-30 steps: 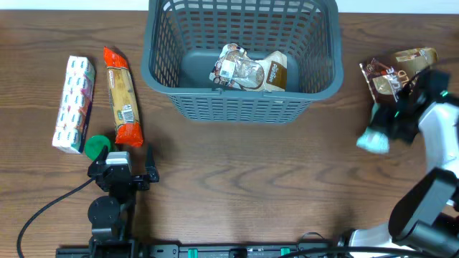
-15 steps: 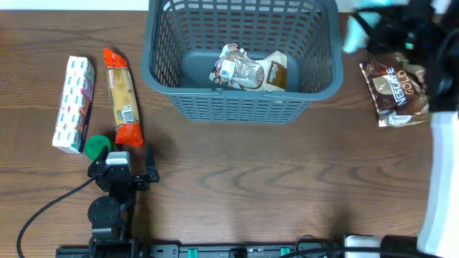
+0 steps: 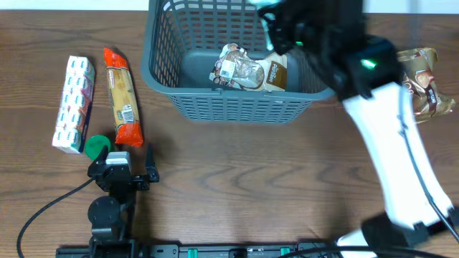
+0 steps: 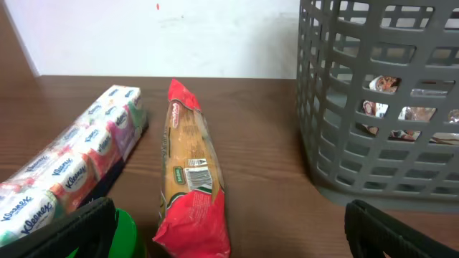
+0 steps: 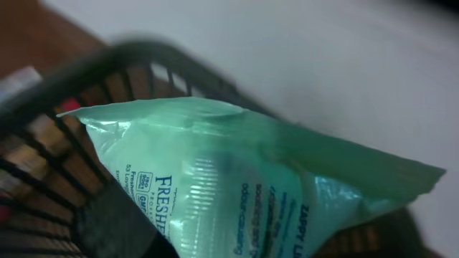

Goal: Pack container
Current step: 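Carry the wipes packet into the basket and open the right gripper, then move the right gripper to the Nescafe Gold bag and grasp it, then lift the Nescafe bag into the basket and release it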

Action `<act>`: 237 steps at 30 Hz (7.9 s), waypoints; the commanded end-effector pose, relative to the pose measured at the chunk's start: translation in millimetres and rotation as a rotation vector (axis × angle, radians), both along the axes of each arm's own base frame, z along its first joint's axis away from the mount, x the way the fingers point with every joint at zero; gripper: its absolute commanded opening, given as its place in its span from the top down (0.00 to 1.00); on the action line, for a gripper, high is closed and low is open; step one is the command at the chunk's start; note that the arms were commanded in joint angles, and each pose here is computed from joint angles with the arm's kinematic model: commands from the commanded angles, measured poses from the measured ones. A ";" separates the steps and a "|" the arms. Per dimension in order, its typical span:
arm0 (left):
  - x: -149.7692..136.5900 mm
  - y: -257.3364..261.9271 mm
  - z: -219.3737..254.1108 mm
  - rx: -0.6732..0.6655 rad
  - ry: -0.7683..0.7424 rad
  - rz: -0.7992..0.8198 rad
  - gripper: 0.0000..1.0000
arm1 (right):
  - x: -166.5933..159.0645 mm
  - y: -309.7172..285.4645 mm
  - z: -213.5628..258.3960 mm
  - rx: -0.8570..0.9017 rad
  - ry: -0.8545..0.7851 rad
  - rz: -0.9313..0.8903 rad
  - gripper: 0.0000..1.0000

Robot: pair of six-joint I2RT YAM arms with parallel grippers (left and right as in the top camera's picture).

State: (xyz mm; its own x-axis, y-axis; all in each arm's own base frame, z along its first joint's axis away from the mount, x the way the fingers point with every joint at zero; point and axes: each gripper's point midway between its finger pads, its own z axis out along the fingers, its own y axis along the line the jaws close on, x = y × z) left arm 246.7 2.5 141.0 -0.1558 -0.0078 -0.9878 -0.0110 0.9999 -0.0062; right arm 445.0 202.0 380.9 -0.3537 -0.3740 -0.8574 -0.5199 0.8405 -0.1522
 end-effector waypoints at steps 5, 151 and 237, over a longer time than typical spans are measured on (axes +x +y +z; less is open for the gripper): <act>-1.6 -1.7 -15.8 0.012 0.050 -0.011 0.01 | 44.3 2.9 -114.8 -0.141 0.218 -0.067 0.99; -1.6 -1.7 -15.8 0.012 0.050 -0.011 0.01 | 0.6 -375.0 -356.0 0.199 0.952 -0.500 0.99; -1.6 -1.7 -15.8 0.012 0.050 -0.011 0.02 | 16.3 -26.9 -164.1 -0.013 0.545 0.005 0.99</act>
State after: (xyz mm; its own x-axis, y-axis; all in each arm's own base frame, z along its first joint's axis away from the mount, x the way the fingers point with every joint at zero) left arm 246.7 2.5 141.0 -0.1558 -0.0078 -0.9878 -0.0110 0.9999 -0.0062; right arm 458.2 171.5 189.4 -0.7685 -0.4190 -0.4835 -0.5348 0.8355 0.1260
